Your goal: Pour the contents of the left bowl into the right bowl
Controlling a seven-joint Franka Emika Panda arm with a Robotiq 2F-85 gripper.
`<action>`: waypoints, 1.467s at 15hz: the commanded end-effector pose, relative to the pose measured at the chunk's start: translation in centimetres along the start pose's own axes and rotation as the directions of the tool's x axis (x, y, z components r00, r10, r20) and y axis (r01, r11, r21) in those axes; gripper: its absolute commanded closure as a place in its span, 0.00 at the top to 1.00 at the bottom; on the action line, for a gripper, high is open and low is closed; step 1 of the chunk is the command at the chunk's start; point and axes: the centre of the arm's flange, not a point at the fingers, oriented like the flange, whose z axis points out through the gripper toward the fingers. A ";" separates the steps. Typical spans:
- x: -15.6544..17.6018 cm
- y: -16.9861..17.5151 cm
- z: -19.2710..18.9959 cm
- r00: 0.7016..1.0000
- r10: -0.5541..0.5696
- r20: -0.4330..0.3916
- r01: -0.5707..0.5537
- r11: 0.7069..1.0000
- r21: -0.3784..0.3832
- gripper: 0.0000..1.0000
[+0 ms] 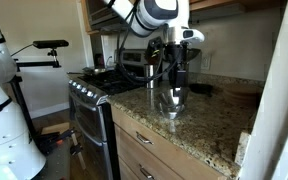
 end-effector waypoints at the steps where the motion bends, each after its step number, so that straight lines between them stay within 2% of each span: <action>1: 0.3 0.3 -1.3 1.000 0.030 0.002 -0.030 0.998 -0.051 0.07; 9: 1.4 -0.5 -2.7 1.000 0.006 0.005 -0.006 0.994 -0.107 0.07; 16: 0.1 -4.9 -1.4 0.994 -0.095 0.061 0.103 0.983 -0.152 0.07; 22: -0.7 -6.1 -1.2 0.987 -0.135 0.083 0.149 0.969 -0.198 0.07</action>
